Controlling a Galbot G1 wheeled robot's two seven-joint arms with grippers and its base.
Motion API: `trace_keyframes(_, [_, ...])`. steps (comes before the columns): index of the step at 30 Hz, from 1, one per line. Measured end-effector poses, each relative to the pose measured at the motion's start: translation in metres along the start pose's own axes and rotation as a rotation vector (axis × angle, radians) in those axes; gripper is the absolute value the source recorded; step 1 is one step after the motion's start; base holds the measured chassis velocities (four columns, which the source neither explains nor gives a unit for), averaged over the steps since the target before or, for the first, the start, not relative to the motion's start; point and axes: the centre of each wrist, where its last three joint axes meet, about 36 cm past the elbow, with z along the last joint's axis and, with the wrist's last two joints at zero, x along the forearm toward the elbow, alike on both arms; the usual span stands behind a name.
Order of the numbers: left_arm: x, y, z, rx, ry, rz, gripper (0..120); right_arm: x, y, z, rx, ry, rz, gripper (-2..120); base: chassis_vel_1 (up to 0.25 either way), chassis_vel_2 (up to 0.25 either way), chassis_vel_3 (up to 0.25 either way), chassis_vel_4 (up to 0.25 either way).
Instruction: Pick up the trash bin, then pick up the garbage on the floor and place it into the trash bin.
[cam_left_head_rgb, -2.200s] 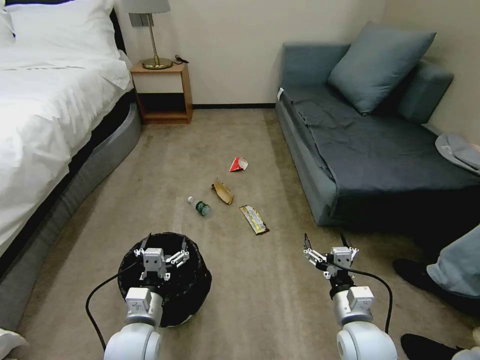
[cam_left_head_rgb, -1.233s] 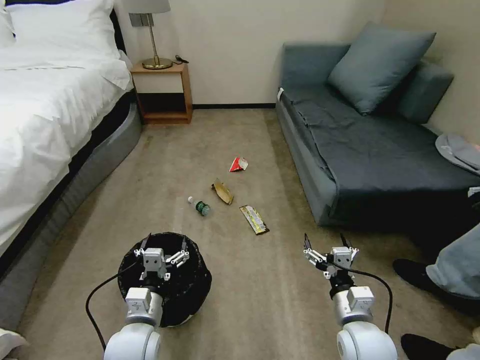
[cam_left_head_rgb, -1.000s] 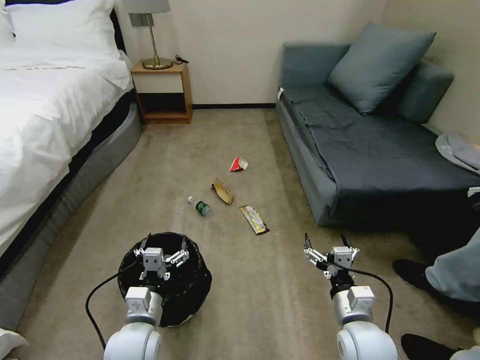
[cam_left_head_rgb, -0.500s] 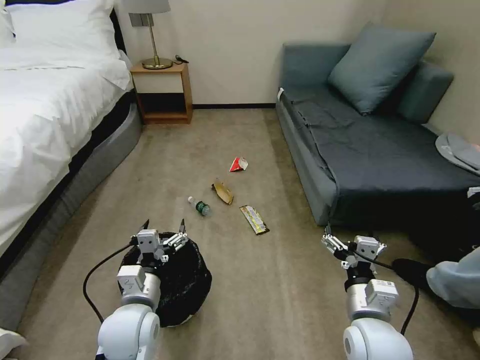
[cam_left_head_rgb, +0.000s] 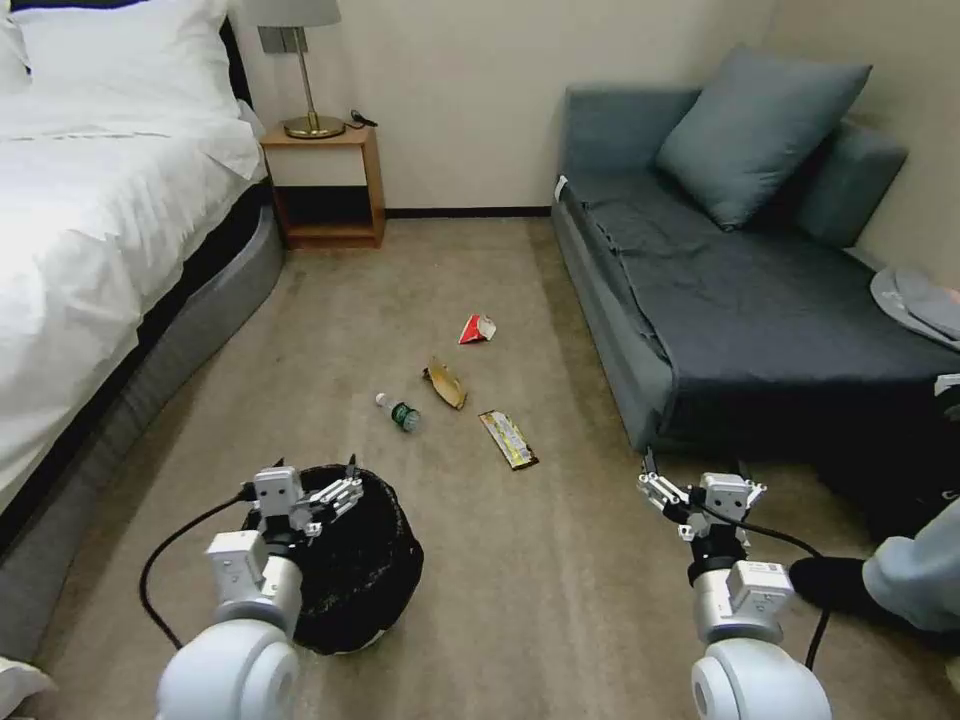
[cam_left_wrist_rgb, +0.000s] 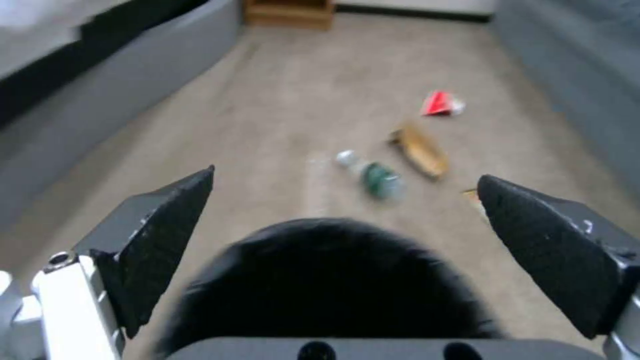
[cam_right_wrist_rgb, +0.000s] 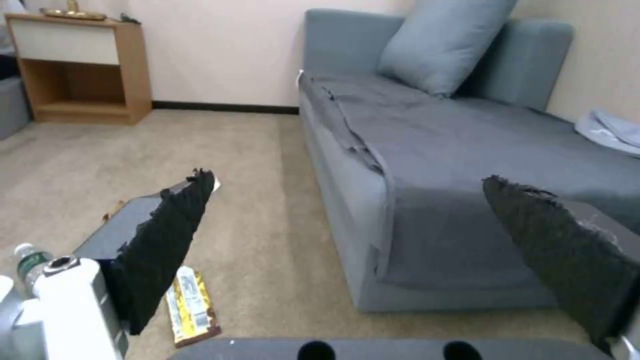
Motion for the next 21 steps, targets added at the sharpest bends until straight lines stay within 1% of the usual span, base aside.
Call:
trace_keyframes(1, [0.000,0.000,0.000,0.000,0.000,0.000,100,0.000,0.000,0.000,0.000,0.000,0.000,100,0.000,0.000,0.000,0.000])
trace_keyframes(2, [0.005,0.005,-0.009,0.010,0.053,-0.027,100,-0.001,0.001,0.001,0.001,0.001,-0.004,100,0.000,0.000,0.000,0.000])
trace_keyframes(4, [0.005,0.013,-0.015,0.005,0.122,-0.070,100,-0.002,0.004,0.003,0.000,0.005,-0.013,100,0.000,0.000,0.000,0.000])
trace_keyframes(6, [0.003,0.016,-0.014,-0.001,0.135,-0.078,100,-0.002,0.004,0.003,0.000,0.005,-0.014,100,0.000,0.000,0.000,0.000])
trace_keyframes(7, [-0.003,0.021,-0.011,-0.012,0.163,-0.096,100,-0.003,0.006,0.004,-0.002,0.006,-0.019,100,0.000,0.000,0.000,0.000])
trace_keyframes(9, [-0.014,0.027,-0.003,-0.016,0.199,-0.118,100,-0.004,0.009,0.005,-0.005,0.005,-0.023,100,0.000,0.000,0.000,0.000])
trace_keyframes(10, [-0.014,0.027,-0.003,-0.016,0.199,-0.118,100,-0.004,0.009,0.005,-0.005,0.005,-0.023,100,0.000,0.000,0.000,0.000])
trace_keyframes(14, [-0.039,0.040,0.017,-0.001,0.285,-0.152,100,-0.006,0.010,0.007,-0.004,0.004,-0.026,100,0.000,0.000,0.000,0.000])
trace_keyframes(15, [-0.039,0.040,0.017,-0.001,0.285,-0.152,100,-0.006,0.010,0.007,-0.004,0.004,-0.026,100,0.000,0.000,0.000,0.000])
trace_keyframes(18, [-0.055,0.048,0.030,0.016,0.336,-0.173,100,-0.007,0.007,0.007,0.001,0.002,-0.025,100,0.000,0.000,0.000,0.000])
trace_keyframes(21, [-0.063,0.052,0.036,0.034,0.361,-0.183,100,-0.008,0.005,0.007,0.004,0.003,-0.020,100,0.000,0.000,0.000,0.000])
